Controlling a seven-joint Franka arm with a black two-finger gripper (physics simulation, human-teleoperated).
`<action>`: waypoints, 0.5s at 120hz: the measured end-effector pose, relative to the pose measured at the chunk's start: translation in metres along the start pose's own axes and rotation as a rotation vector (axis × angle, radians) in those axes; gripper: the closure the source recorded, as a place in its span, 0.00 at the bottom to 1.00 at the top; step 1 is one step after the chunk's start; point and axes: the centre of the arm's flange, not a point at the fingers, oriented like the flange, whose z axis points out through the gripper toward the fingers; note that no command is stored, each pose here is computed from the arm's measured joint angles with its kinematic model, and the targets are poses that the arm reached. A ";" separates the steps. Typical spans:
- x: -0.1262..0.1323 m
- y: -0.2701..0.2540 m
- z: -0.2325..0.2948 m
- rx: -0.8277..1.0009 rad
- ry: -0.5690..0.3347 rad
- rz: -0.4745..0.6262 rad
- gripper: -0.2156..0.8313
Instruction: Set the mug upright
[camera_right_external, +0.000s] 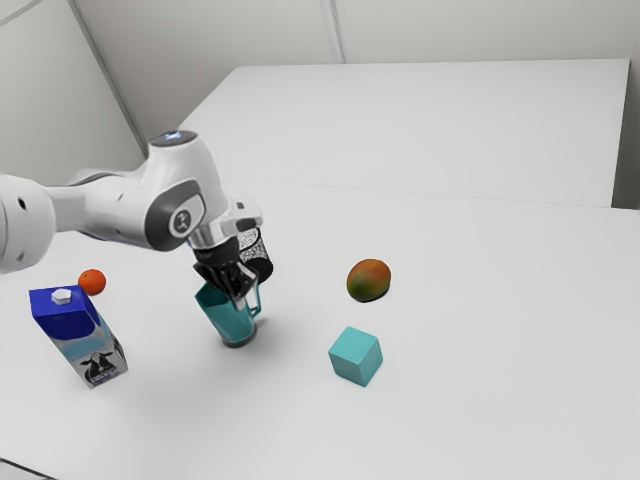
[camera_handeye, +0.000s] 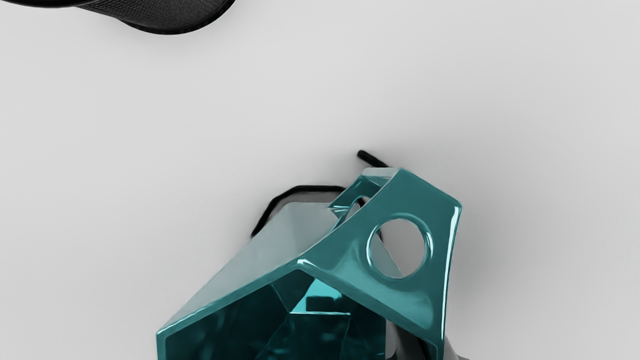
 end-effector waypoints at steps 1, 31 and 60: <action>0.000 0.000 0.001 0.000 -0.001 -0.001 0.96; 0.002 0.001 0.006 -0.004 -0.004 -0.029 0.78; -0.002 0.005 -0.023 0.008 0.052 -0.036 0.41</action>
